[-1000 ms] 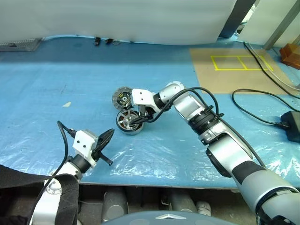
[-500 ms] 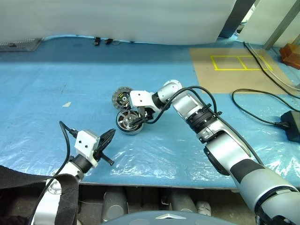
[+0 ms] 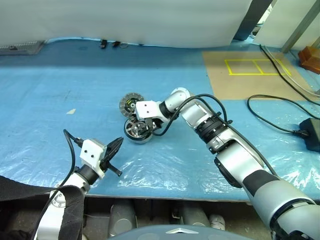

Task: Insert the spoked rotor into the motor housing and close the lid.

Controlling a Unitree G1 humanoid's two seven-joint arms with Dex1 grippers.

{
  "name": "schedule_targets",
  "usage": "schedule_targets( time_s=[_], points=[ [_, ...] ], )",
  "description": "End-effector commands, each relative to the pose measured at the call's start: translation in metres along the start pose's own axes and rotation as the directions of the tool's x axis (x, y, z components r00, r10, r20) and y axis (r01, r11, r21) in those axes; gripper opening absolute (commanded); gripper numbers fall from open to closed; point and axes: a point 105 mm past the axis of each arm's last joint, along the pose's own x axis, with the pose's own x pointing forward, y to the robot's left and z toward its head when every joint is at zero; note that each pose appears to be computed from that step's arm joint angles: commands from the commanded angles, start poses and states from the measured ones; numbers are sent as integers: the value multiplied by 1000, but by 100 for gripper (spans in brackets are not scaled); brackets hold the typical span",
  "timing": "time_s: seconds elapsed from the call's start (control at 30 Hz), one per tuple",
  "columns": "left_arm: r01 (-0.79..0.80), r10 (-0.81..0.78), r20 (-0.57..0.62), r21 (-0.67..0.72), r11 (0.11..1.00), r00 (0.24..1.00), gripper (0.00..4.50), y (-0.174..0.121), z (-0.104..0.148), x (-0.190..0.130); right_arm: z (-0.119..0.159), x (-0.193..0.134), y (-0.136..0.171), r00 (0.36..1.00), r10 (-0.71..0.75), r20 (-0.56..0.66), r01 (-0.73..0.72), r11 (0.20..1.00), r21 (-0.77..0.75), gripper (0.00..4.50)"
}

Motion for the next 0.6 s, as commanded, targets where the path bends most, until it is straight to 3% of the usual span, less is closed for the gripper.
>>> schedule_targets(
  time_s=[0.03, 0.6],
  points=[
    [-6, 6, 33, 20, 1000, 999, 0, 0, 8, 0, 4, 1, -7, 1000, -23, -16, 23, 999, -32, 172],
    [-6, 5, 35, 30, 1000, 999, 0, 5, 10, -1, 17, -21, -10, 999, -16, 32, 17, 1000, -6, 172]
  ],
)
